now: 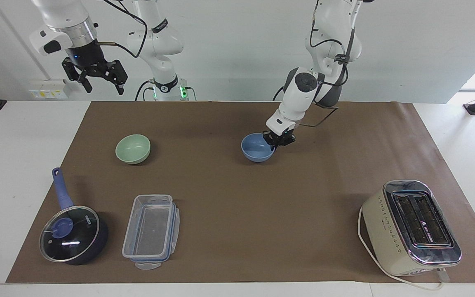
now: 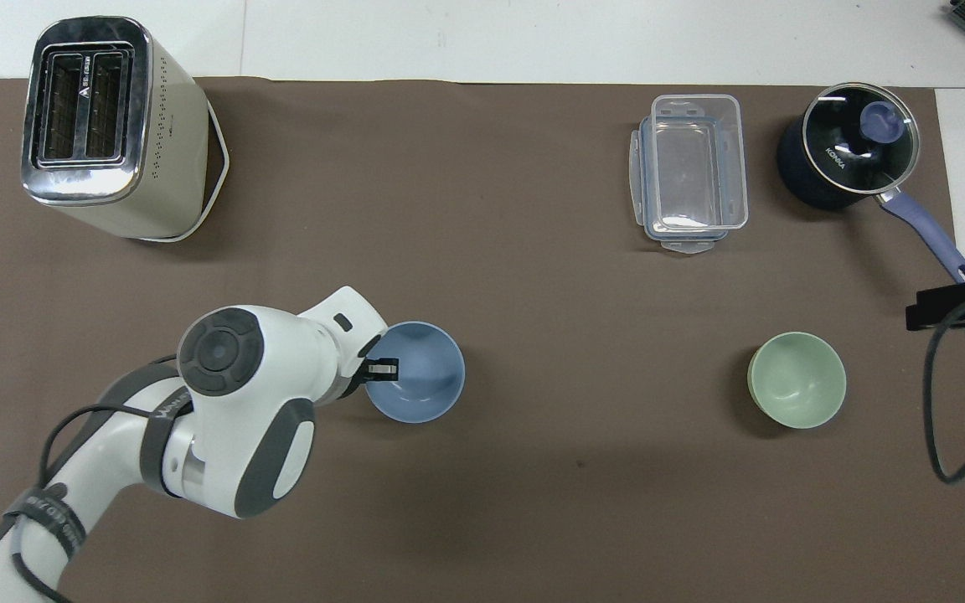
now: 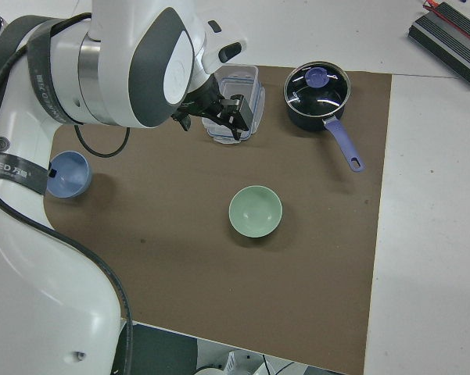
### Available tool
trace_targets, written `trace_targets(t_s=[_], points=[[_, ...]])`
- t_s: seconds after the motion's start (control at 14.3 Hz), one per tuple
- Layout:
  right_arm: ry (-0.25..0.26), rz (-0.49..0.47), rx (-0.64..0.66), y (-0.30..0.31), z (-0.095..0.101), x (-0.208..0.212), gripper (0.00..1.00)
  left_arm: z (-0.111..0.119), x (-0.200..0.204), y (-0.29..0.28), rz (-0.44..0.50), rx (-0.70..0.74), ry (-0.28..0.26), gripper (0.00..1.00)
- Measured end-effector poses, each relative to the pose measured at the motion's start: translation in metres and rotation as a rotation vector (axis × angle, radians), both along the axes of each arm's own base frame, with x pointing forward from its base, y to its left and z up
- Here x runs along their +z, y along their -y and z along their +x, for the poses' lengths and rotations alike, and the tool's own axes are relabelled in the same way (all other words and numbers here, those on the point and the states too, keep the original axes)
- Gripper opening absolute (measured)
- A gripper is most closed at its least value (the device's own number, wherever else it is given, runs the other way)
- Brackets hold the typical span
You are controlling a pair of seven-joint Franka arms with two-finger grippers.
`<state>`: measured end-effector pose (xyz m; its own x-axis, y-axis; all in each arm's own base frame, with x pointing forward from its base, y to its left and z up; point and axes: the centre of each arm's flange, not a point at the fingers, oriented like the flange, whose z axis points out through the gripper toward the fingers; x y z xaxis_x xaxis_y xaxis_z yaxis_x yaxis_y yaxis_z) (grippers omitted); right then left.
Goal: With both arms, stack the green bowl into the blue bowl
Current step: 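Grip the blue bowl rim and slide it toward the table center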
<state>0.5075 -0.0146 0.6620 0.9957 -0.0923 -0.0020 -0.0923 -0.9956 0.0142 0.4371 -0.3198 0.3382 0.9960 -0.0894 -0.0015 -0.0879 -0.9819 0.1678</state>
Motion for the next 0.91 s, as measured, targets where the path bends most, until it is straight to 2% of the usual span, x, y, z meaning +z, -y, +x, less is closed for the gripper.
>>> trace_targets(t_s=[0.28, 0.35, 0.63, 0.7, 0.91], points=[[0.000, 0.000, 0.000, 0.000, 0.000, 0.000, 1.00, -0.002, -0.006, 0.003, 0.007, 0.003, -0.012, 0.04], [0.000, 0.000, 0.000, 0.000, 0.000, 0.000, 1.00, -0.001, -0.007, 0.002, 0.008, 0.005, -0.013, 0.09], [0.000, 0.000, 0.000, 0.000, 0.000, 0.000, 1.00, 0.007, 0.003, 0.001, -0.004, 0.017, 0.005, 0.55], [0.000, 0.000, 0.000, 0.000, 0.000, 0.000, 1.00, 0.013, 0.010, 0.002, -0.013, 0.020, 0.019, 0.68], [0.000, 0.000, 0.000, 0.000, 0.000, 0.000, 1.00, 0.033, 0.035, -0.004, -0.031, 0.031, 0.073, 1.00]])
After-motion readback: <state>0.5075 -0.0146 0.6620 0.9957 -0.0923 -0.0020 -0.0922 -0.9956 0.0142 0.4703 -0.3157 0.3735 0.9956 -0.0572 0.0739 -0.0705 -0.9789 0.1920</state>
